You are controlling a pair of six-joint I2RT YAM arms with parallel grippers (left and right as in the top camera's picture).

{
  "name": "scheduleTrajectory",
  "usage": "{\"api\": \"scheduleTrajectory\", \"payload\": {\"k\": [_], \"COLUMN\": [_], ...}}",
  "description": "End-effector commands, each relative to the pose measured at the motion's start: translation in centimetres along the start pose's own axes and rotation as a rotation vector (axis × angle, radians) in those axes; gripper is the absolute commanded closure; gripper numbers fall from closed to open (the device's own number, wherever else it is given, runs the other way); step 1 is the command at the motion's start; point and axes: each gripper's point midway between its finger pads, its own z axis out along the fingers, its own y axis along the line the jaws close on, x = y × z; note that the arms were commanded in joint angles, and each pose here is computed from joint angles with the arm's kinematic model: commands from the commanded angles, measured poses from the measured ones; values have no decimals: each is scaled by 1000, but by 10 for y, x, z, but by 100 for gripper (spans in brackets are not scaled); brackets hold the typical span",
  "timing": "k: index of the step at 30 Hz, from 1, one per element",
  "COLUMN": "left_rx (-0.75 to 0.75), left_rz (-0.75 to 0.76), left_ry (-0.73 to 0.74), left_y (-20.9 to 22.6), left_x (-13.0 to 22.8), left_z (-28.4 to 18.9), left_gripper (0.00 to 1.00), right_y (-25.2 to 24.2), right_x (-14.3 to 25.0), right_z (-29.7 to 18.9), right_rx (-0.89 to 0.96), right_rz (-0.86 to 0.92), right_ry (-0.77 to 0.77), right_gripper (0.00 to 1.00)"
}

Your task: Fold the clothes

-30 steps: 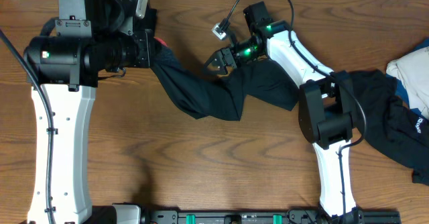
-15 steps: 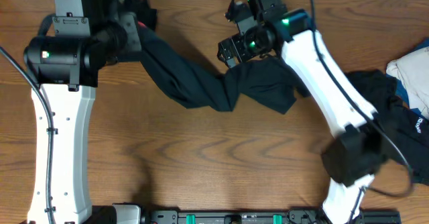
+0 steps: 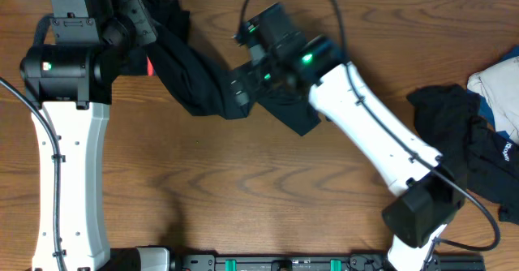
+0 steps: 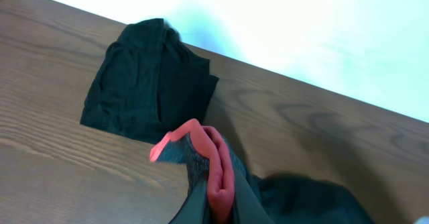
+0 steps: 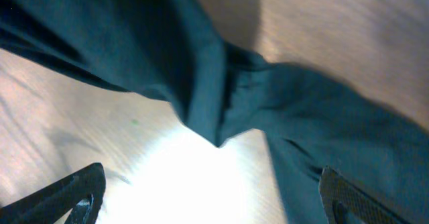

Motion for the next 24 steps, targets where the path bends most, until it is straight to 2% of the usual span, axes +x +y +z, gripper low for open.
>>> {"api": "scheduleTrajectory", "payload": {"k": [1,8,16,19,24], "left_rx": [-23,-20,-13,-7,11], "left_rz": [-13,-14,-20,-38,-55], "left_ry": [-25,-33,-50,-51,-72], "left_y": [5,4,3,2,-2], "left_x": [-5,-7,-11,-12,-17], "left_z": [-3,-3,-3,-5,-23], "left_gripper": [94,93,94,94,94], "right_y": [25,26,66,83,98], "right_x": [15,28,49,48,45], "right_z": [18,39,57,64,69], "right_rx": [32,395,496,477,443], "right_rz": [-11,-267,-423,-496,-499], "right_ry": [12,-96,-230,-292,-373], "right_gripper": [1,1,1,1,1]}}
